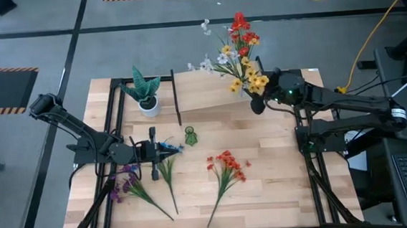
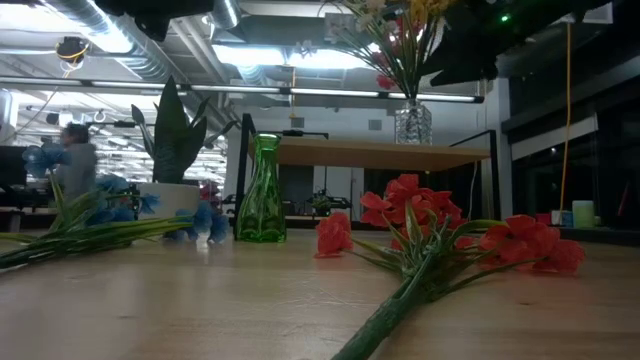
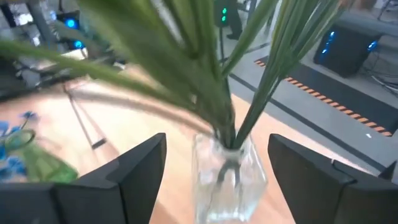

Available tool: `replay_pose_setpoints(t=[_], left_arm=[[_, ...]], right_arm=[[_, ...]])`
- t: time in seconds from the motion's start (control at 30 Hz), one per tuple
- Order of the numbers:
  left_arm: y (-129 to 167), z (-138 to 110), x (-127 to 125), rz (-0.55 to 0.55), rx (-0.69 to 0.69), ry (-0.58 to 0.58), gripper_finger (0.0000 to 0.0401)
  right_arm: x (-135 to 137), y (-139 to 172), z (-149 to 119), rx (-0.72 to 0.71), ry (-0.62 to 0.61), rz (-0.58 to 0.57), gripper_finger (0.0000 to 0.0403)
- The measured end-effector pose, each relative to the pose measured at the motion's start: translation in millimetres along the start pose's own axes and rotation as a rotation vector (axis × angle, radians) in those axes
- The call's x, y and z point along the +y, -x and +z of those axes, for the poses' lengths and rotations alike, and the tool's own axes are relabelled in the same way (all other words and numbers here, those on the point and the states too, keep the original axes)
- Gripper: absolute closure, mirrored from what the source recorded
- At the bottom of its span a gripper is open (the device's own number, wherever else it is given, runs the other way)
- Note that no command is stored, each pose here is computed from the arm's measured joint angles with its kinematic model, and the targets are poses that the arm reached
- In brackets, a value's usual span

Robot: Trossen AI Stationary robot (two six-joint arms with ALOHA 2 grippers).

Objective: Pick and place flowers into a vace then onto a shelf
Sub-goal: Put the blue flowers into the green transparent vase

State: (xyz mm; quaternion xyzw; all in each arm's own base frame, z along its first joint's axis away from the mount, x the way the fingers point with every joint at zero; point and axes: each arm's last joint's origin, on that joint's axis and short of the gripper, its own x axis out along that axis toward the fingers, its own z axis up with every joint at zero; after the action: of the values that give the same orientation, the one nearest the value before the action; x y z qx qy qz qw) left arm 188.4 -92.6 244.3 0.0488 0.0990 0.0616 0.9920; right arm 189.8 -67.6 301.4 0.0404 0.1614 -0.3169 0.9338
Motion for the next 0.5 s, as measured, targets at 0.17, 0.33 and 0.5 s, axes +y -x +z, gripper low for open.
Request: replay_pose_setpoints(t=[0.17,0.33,0.5], left_arm=[[0.1,-0.2,0.1,0.0,0.002,-0.002,0.04],[0.1,-0.2,0.1,0.002,0.002,-0.002,0.0395],[0.0,-0.2,0.1,0.002,0.002,-0.002,0.0395]], right_arm=[[2.8,18.2,-0.8,0.003,0.013,0.044,0.012],[9.8,33.6,-1.5,-0.006,0.031,0.111,0.012],[19.2,43.1,-10.1,0.056,0.053,0.153,0.0132]])
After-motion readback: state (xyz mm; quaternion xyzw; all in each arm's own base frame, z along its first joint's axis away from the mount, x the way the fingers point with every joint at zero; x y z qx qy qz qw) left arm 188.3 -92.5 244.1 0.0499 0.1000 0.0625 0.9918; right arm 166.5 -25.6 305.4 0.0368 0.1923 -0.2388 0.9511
